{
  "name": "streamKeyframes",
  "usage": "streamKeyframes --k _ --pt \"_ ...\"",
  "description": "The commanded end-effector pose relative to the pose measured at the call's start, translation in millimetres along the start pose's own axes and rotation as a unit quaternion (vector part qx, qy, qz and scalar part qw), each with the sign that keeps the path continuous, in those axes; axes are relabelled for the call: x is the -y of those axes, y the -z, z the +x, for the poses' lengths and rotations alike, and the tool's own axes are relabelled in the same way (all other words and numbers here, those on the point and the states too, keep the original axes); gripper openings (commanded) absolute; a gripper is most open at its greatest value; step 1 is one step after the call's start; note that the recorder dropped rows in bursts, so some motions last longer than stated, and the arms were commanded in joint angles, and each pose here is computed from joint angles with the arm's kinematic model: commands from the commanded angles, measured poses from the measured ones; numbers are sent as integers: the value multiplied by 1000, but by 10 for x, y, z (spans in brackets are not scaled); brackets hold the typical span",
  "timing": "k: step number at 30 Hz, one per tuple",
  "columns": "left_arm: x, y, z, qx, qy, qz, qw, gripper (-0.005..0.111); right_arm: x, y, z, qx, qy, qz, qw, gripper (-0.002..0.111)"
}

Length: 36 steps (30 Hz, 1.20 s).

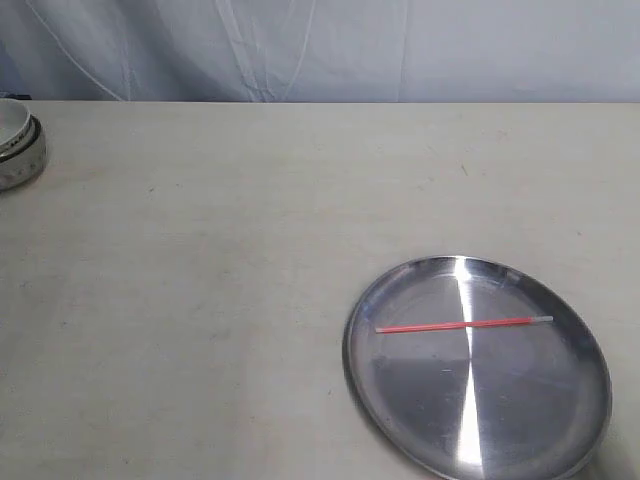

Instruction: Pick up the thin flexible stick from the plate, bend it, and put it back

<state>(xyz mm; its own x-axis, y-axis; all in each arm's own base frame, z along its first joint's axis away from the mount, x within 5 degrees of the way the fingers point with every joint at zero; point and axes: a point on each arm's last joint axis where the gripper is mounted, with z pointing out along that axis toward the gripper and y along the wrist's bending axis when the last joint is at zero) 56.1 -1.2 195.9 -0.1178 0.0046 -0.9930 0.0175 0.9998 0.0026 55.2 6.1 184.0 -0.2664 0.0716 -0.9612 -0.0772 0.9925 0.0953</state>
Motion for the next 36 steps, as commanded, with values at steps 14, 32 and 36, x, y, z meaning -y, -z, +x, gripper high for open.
streamKeyframes --k 14,32,36 --pt "4 1 4 6 4 3 1000 0 51 204 -560 325 -327 -90 883 -1" --pt "4 1 4 6 4 3 1000 0 -93 -328 -1852 -240 92 46 965 -1" --pt "4 1 4 6 4 3 1000 0 -153 -959 -2197 -324 239 -23 915 -1"
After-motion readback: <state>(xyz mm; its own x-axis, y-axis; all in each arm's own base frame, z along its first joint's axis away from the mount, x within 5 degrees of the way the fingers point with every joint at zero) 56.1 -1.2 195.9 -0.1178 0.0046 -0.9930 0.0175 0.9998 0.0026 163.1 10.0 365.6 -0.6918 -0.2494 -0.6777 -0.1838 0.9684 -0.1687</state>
